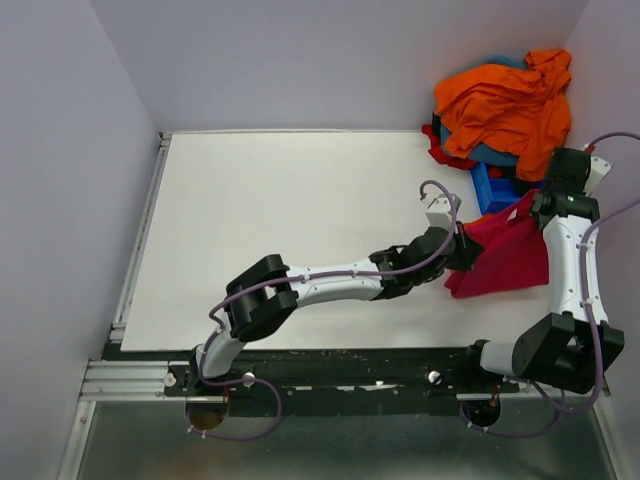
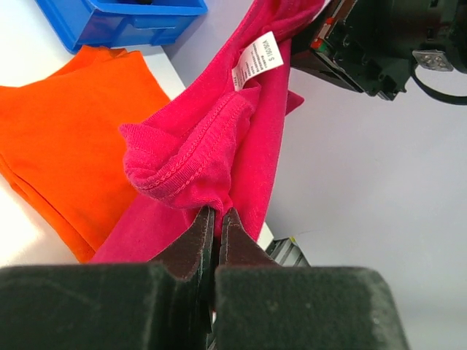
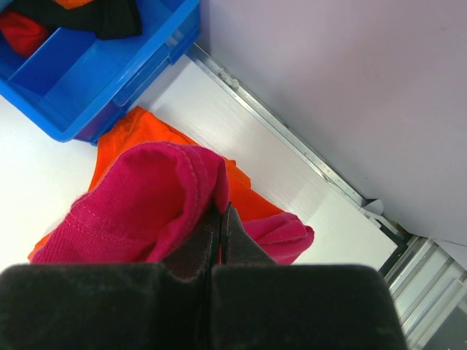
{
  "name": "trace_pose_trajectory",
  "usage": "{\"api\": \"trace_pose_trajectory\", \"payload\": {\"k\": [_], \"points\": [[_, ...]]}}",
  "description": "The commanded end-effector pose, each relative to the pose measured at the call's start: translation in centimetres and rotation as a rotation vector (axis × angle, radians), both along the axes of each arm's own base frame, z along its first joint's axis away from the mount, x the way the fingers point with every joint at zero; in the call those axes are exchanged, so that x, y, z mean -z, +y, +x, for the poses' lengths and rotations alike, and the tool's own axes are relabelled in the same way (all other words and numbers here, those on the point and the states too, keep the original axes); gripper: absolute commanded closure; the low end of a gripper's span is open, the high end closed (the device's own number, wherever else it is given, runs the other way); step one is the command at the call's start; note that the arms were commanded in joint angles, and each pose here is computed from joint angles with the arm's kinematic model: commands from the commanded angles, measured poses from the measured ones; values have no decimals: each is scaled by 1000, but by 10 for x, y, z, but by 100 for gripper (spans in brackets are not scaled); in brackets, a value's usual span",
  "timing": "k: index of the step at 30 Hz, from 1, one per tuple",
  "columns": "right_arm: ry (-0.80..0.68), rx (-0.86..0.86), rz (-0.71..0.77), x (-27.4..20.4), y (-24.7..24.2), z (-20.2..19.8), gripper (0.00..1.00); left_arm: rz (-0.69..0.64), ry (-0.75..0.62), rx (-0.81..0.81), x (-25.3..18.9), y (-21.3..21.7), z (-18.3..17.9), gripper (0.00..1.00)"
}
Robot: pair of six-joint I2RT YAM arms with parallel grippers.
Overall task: Fold and stack the t-shirts
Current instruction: Put the neatly folded tshirt into the corner of the board with both arms
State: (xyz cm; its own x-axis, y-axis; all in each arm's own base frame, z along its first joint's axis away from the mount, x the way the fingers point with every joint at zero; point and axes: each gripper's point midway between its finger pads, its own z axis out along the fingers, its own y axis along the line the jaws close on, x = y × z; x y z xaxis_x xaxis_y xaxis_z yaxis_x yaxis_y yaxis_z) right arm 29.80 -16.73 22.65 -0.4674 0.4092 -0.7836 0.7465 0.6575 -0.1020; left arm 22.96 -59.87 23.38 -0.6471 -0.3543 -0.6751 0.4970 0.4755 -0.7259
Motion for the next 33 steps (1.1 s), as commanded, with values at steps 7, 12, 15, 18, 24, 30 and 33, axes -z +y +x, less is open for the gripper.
{"api": "trace_pose_trajectory", "payload": {"k": [7,12,15,18,24,30,33], "points": [[-70,36,-40,-18,-22,34,99,-18,49,12,24,-10,31,100],[-51,33,-26,-6,-26,51,99,-18,62,-16,39,-10,59,100],[-43,13,-2,6,-26,66,99,-19,87,-28,52,-8,77,100],[-24,-19,49,25,-22,83,99,-22,94,-53,60,-3,92,100],[32,-36,110,64,-22,106,95,-16,106,-83,80,3,125,93],[15,-5,126,69,-21,105,11,128,137,-8,119,-21,154,1],[-47,0,98,43,-20,97,16,93,114,-69,109,8,160,1]]}}
